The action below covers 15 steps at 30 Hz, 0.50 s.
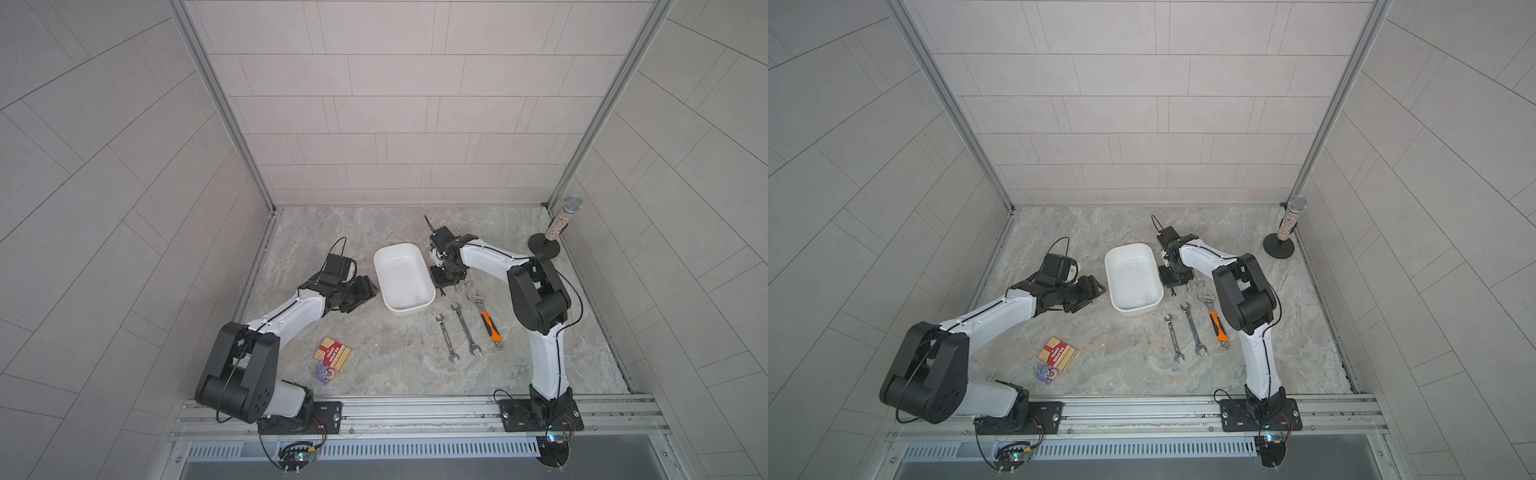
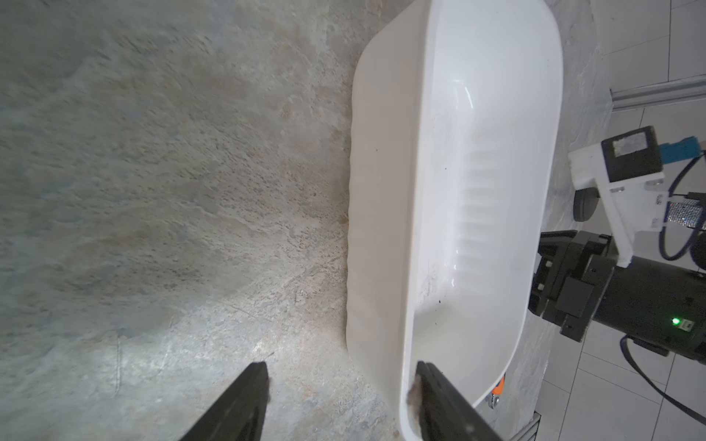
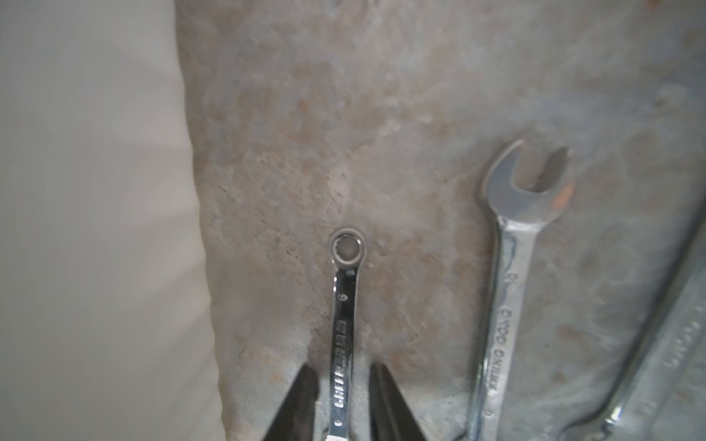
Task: Take out the wrench from the storage box
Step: Place the wrench at the center of the board.
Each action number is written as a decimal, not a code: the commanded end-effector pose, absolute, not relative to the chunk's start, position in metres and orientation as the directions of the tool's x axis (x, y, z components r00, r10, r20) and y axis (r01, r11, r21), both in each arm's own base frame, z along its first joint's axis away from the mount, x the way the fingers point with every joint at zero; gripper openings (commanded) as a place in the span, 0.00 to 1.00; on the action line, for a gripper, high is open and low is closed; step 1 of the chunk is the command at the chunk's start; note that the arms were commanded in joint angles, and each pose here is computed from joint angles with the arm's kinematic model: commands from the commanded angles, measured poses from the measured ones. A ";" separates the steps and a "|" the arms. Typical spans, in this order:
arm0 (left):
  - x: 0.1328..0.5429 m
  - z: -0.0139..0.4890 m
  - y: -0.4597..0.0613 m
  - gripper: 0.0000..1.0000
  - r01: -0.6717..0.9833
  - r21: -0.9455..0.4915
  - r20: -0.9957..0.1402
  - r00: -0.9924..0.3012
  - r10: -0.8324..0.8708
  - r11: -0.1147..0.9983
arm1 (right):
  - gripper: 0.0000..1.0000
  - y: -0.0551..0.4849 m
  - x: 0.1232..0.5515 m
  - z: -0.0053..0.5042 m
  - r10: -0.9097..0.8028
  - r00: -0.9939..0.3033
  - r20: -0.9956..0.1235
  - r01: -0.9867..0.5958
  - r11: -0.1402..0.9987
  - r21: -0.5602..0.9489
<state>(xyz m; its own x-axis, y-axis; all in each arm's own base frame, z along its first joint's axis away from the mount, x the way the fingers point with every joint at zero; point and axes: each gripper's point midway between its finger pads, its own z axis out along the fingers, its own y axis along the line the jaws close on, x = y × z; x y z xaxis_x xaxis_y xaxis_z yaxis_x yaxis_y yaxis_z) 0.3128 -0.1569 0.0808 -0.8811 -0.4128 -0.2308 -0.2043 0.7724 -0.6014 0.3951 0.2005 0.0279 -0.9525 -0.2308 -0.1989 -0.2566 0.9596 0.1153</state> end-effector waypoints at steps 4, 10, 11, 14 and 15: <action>0.321 0.120 -0.125 0.79 -0.125 -0.477 -0.479 -0.793 -0.377 0.870 | 0.42 0.191 0.390 0.090 -0.221 -0.921 -0.322 -0.269 0.957 0.112; 0.316 0.172 -0.034 1.00 -0.266 -0.217 -0.831 -0.454 -0.321 0.939 | 0.54 0.135 0.379 0.175 -0.164 -0.757 -0.633 -0.161 0.985 -0.063; 0.314 0.168 -0.039 1.00 -0.163 -0.173 -0.895 -0.386 -0.224 0.971 | 0.68 0.122 0.378 0.182 -0.180 -0.704 -0.687 -0.141 0.984 -0.113; 0.307 0.167 -0.012 1.00 -0.217 -0.049 -0.943 -0.312 -0.116 0.975 | 1.00 0.097 0.372 0.182 -0.198 -0.562 -0.803 -0.071 0.979 -0.192; 0.310 0.170 -0.003 1.00 -0.261 -0.043 -0.944 -0.305 -0.125 0.964 | 1.00 0.096 0.371 0.185 -0.224 -0.504 -0.834 -0.081 0.974 -0.212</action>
